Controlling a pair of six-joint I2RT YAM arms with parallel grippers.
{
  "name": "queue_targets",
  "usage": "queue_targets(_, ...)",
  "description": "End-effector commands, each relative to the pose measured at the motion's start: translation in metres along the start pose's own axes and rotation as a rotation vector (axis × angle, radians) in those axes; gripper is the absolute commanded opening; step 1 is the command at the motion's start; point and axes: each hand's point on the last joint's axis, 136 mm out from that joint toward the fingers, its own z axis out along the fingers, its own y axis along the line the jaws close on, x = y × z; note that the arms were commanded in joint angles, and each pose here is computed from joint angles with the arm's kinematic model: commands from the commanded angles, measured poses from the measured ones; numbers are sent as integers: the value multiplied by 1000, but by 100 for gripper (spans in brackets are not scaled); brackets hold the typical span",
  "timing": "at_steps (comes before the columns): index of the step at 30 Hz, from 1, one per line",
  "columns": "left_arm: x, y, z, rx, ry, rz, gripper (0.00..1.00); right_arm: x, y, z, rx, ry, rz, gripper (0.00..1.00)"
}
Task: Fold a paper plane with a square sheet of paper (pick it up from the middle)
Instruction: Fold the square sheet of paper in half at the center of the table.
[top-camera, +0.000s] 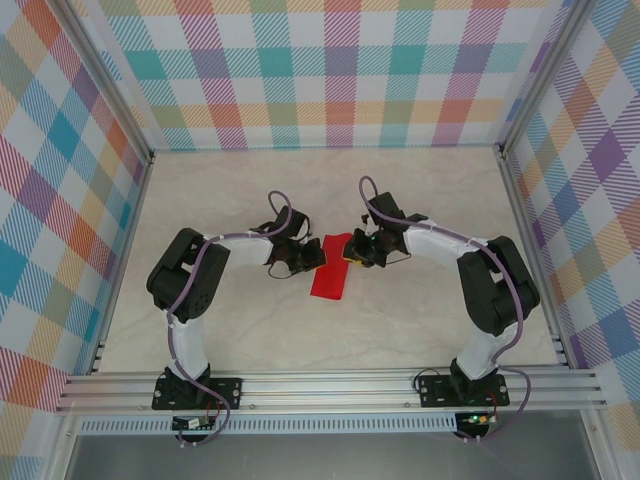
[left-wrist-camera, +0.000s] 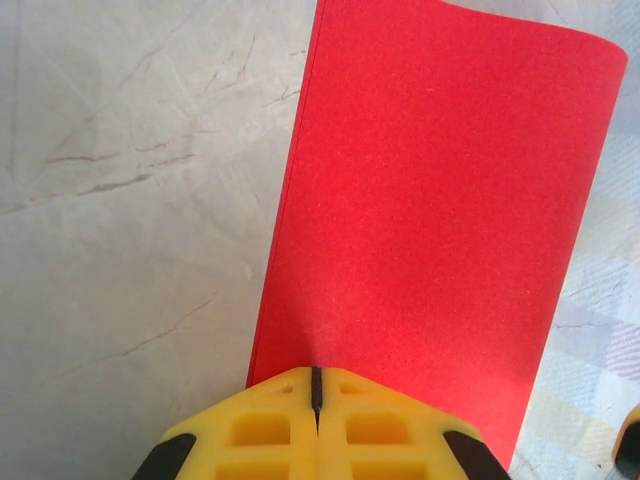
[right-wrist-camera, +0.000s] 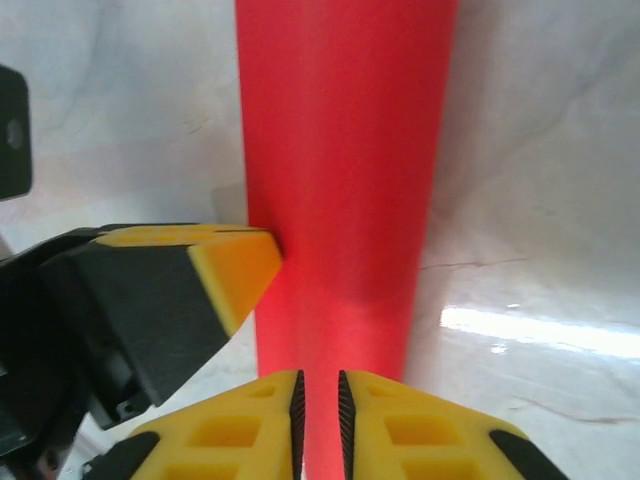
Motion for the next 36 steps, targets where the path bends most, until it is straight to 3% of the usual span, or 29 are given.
queue_targets(1,26,29,9,-112,71,-15,0,5,19,5,-125,32,0,17)
queue_targets(15,27,30,9,-117,76,-14,0,16,10,27,-162,113,8,18)
queue_targets(31,30,36,11,-137,83,-20,0,37,-53,53,-47,136,57,18)
queue_targets(36,32,38,11,-141,87,-19,0,37,-48,47,-80,118,41,17)
